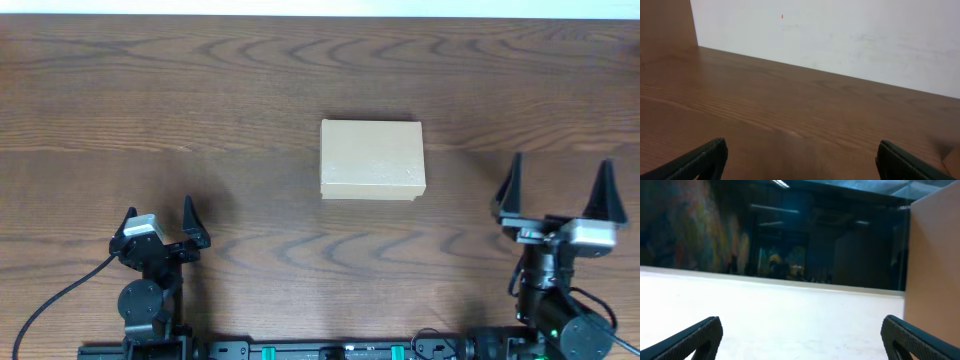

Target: Pack container

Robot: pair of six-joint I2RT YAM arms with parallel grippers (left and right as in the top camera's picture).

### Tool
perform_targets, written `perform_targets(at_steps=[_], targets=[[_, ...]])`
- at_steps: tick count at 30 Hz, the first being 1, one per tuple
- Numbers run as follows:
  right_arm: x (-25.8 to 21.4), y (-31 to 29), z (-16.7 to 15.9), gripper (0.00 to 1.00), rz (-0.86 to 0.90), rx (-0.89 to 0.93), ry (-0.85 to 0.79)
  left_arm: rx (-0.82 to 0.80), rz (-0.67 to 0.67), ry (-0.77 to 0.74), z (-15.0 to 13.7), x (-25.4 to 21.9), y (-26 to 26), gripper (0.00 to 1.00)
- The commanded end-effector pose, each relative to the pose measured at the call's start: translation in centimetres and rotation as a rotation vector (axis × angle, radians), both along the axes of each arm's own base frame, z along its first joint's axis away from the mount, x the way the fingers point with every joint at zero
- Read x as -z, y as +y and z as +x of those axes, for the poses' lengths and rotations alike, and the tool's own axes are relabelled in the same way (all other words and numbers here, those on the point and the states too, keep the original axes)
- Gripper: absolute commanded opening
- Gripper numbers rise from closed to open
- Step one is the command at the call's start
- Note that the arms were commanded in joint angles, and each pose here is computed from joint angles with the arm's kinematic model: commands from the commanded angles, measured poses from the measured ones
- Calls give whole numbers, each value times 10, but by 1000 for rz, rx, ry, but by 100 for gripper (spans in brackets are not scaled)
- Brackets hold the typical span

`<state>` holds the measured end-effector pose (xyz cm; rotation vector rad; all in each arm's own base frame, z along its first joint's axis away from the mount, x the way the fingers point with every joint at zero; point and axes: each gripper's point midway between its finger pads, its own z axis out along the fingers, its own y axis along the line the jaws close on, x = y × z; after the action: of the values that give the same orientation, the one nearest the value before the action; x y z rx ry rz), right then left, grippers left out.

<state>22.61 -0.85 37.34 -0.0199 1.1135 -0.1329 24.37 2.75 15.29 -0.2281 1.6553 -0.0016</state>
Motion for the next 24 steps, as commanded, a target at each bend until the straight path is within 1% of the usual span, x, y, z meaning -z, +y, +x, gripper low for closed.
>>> perform_targets(at_steps=[1, 24], targets=[[22, 8, 1, 99, -36, -42, 18, 8, -5, 60, -2, 17, -1, 95], [69, 12, -7, 99, -44, -58, 8, 8, -5, 60, -2, 17, -1, 95]])
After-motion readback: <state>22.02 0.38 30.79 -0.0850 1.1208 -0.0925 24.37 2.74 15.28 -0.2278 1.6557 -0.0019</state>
